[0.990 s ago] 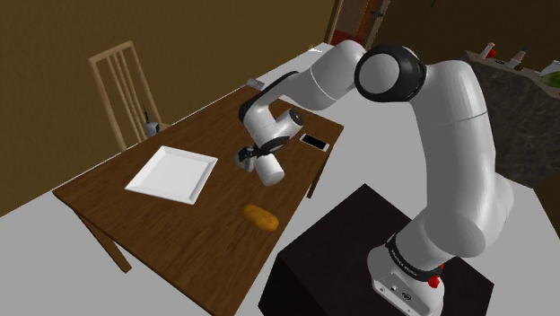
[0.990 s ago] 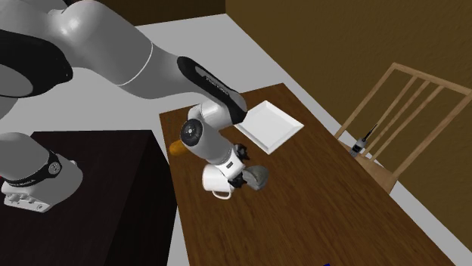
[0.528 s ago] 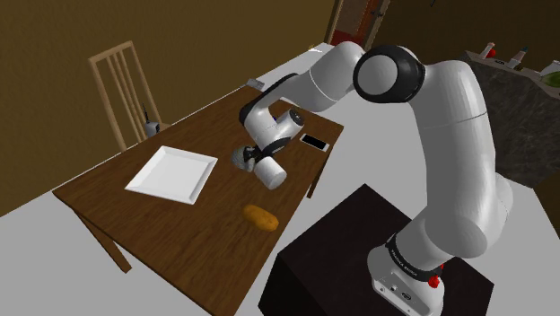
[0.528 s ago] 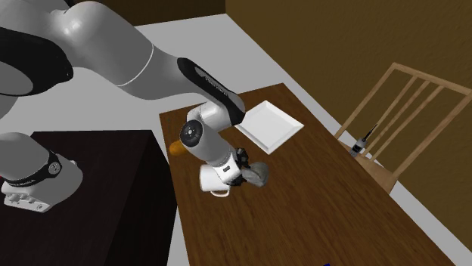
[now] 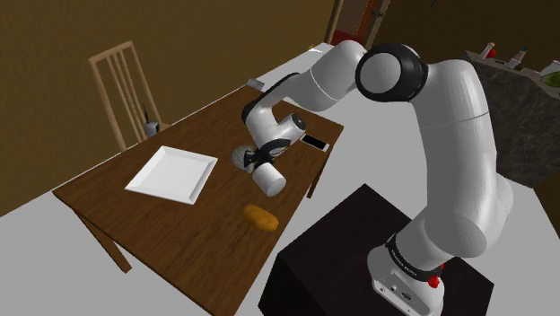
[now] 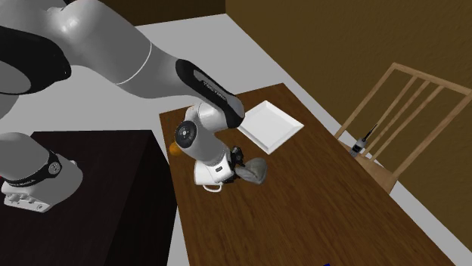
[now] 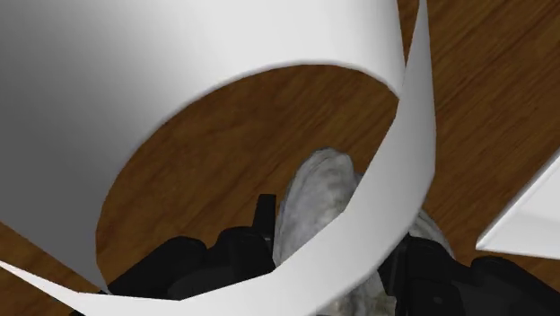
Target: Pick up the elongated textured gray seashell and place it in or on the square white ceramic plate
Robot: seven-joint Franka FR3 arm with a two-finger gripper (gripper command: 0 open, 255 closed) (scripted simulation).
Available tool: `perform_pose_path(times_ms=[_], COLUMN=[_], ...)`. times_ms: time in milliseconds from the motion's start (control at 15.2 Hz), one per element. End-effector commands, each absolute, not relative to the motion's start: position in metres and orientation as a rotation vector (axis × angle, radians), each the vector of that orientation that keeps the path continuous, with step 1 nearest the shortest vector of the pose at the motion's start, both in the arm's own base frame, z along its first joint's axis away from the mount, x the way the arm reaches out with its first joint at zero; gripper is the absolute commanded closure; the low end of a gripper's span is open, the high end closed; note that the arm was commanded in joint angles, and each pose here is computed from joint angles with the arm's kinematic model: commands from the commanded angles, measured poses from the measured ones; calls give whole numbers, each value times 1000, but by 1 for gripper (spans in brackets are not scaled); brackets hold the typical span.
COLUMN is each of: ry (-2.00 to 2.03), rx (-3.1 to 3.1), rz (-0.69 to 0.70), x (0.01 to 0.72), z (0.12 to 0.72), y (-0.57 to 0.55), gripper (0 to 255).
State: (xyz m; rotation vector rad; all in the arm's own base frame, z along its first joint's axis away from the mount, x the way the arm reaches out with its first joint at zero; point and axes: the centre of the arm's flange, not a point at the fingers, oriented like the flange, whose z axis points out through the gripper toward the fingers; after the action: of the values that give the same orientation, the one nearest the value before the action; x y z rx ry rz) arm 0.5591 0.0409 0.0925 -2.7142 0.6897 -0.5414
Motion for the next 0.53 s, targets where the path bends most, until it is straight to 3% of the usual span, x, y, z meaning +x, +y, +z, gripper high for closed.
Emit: perform_pose_path(times_ms=[0, 462], ry=[705, 705], rx=[-2717, -2717], rz=[-518, -518], x=[550, 550], z=[96, 132], y=[43, 43], gripper=[255, 255])
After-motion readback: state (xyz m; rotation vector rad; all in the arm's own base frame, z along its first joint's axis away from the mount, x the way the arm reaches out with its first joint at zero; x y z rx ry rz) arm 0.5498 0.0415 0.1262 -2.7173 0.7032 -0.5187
